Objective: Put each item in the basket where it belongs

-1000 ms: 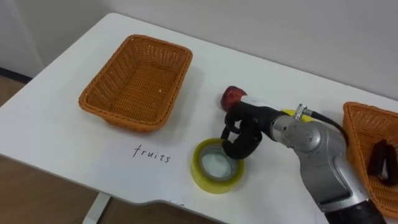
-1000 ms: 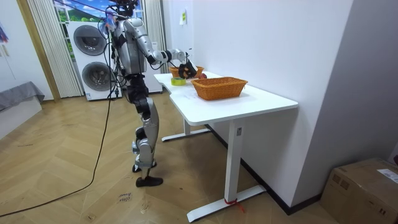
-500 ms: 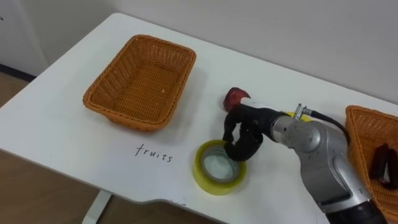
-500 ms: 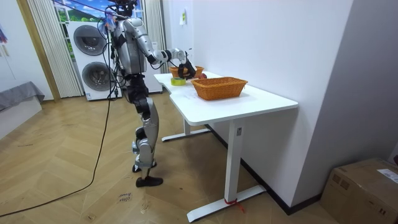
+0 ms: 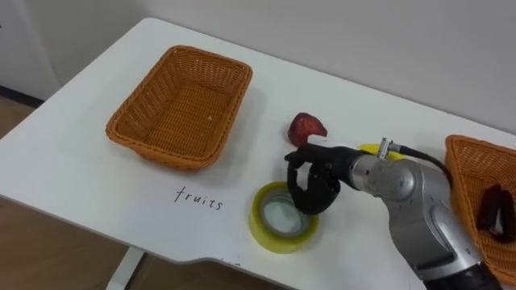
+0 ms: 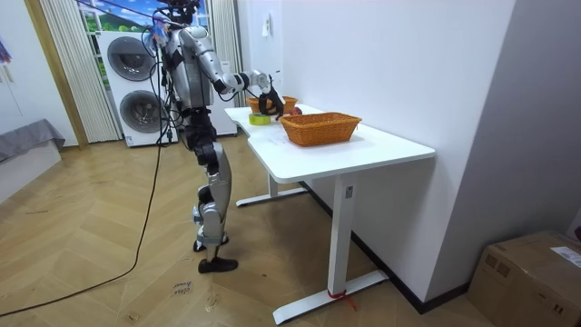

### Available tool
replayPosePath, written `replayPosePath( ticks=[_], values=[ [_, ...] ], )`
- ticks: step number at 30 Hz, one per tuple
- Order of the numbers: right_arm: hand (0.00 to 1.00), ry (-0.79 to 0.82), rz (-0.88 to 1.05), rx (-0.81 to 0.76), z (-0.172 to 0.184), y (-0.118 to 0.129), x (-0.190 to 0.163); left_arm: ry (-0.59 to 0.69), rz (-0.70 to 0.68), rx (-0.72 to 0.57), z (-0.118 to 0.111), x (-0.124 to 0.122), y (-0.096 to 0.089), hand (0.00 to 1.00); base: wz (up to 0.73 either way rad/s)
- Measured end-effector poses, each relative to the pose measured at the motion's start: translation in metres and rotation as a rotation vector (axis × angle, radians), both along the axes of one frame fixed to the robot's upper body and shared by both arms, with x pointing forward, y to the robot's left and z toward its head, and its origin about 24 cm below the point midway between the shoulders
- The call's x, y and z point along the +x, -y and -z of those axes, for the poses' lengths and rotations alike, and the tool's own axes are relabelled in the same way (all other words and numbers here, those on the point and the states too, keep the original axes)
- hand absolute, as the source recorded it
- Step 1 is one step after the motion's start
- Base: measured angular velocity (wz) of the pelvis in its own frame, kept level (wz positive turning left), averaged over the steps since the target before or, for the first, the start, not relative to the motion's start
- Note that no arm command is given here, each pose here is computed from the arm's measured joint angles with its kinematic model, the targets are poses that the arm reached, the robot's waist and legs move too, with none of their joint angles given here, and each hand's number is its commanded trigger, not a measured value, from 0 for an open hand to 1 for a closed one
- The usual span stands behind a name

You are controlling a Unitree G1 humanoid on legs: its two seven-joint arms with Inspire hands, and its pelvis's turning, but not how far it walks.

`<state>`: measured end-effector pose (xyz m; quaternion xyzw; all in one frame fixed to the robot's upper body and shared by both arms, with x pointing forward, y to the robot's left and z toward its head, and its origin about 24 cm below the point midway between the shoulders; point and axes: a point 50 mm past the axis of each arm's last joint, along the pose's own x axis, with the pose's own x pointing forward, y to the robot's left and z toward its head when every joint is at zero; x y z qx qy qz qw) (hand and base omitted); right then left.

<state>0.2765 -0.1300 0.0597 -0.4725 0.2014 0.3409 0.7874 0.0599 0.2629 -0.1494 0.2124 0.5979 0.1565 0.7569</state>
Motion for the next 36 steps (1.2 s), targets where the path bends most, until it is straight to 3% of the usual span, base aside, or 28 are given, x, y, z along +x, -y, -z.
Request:
replayPosePath(
  ticks=[36],
  values=[
    [0.00, 0.034, -0.016, 0.005, -0.0065, -0.0013, -0.0043, -0.012, -0.002, 0.003, 0.0017, -0.0076, -0.0005, 0.00, 0.00]
  ],
)
